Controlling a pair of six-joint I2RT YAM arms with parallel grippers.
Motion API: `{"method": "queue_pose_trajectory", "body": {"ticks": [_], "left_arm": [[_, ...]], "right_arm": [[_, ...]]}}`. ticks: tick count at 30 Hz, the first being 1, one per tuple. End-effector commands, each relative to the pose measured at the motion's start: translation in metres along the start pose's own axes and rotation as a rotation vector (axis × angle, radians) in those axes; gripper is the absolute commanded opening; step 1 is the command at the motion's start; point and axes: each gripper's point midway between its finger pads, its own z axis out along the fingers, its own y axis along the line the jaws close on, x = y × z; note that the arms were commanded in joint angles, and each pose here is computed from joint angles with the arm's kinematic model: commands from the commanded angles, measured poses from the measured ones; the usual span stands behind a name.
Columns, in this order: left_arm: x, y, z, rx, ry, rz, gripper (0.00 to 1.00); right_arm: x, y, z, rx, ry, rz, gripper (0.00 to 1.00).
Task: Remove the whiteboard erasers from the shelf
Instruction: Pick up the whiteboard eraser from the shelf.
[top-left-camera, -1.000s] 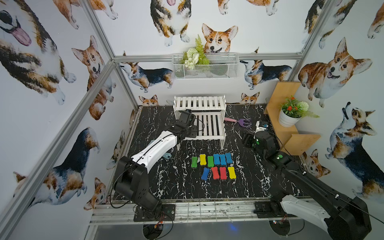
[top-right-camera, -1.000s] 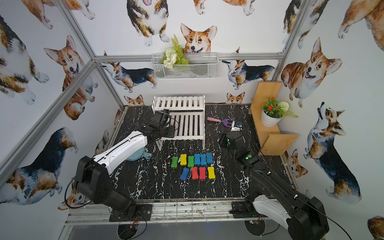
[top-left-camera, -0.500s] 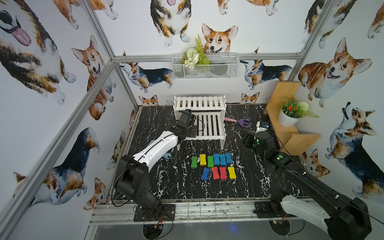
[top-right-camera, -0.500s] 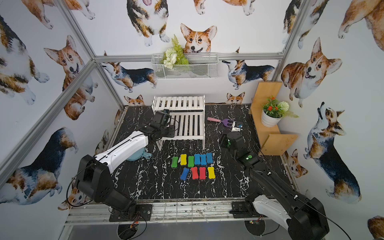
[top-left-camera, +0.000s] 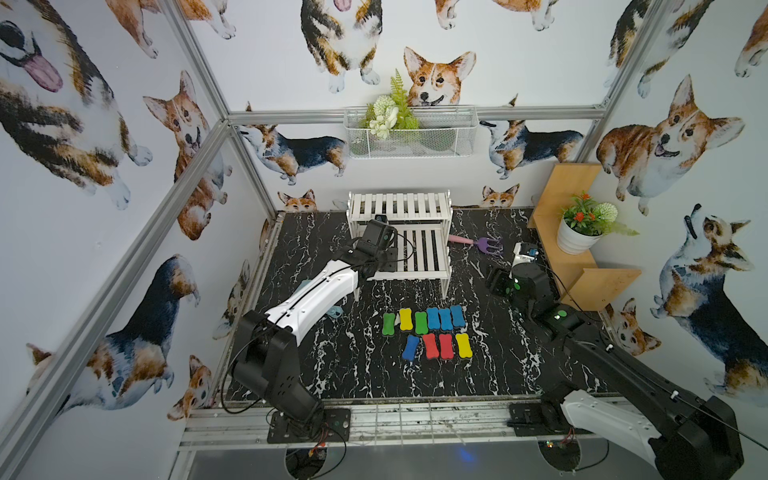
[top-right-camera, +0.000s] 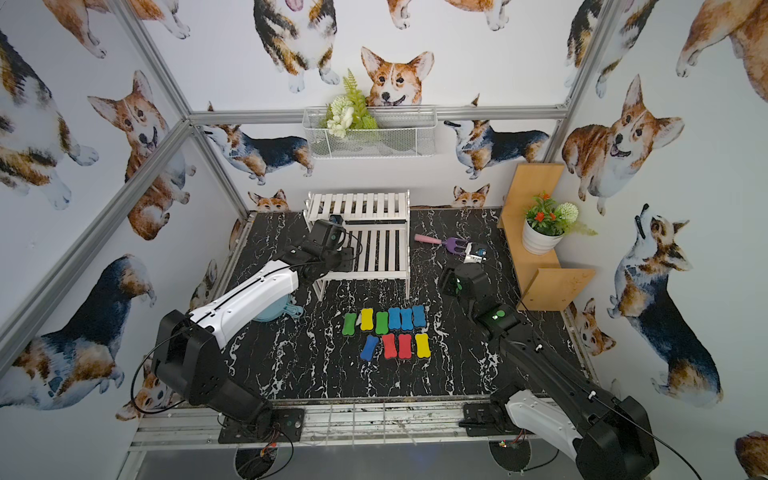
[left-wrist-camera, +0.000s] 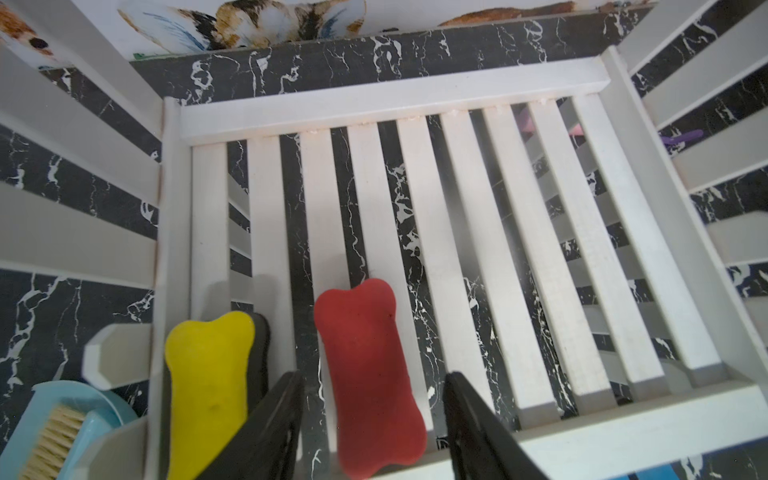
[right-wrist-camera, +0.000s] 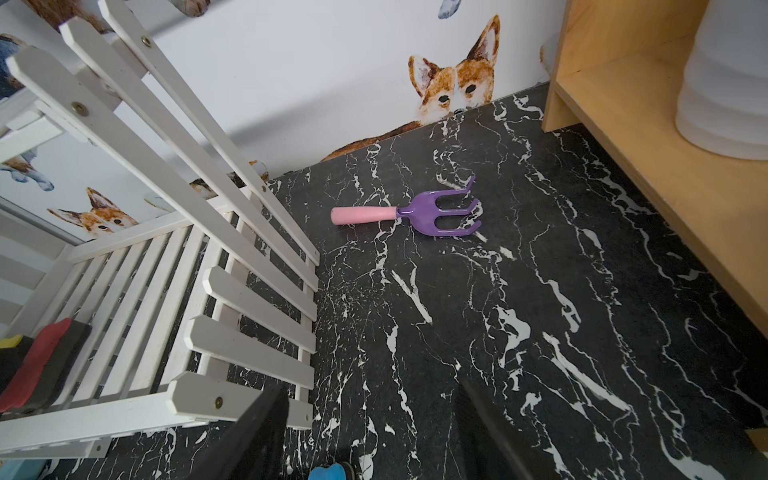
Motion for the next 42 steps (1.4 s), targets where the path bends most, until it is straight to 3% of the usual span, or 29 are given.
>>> {"method": "queue_pose_trajectory", "body": {"ticks": [1, 11, 20, 25, 28, 31, 38, 42], "left_arm": [[0.003, 0.007, 0.002, -0.038, 0.019, -0.002, 0.6], [0.015, 0.005, 0.018, -0.038, 0.07, 0.0, 0.57], [0.019, 0.006, 0.026, -0.054, 0.092, -0.002, 0.41], [0.005, 0.004, -0.009, -0.024, 0.027, -0.078, 0.4], [0.014, -0.001, -0.035, 0.008, 0.011, -0.12, 0.4], [0.046, -0.013, -0.055, 0.057, 0.052, -0.156, 0.4], [0.156, -0.052, -0.091, 0.128, 0.253, -0.151, 0.39], [0.21, -0.054, -0.09, 0.108, 0.353, -0.114, 0.39]], "right_arm": [[-0.007, 0.0, -0.001, 0.004, -0.031, 0.0, 0.7], [-0.008, -0.002, -0.002, 0.007, -0.036, -0.004, 0.7], [-0.008, -0.004, -0.003, 0.013, -0.04, -0.014, 0.7], [-0.012, -0.003, -0.005, 0.014, -0.051, -0.021, 0.7], [-0.015, -0.005, -0.008, 0.019, -0.064, -0.021, 0.7], [-0.015, -0.006, -0.009, 0.016, -0.073, -0.016, 0.7], [-0.014, -0.005, -0.01, 0.004, -0.066, -0.013, 0.71], [-0.017, -0.006, -0.014, 0.004, -0.081, -0.006, 0.71]]}}
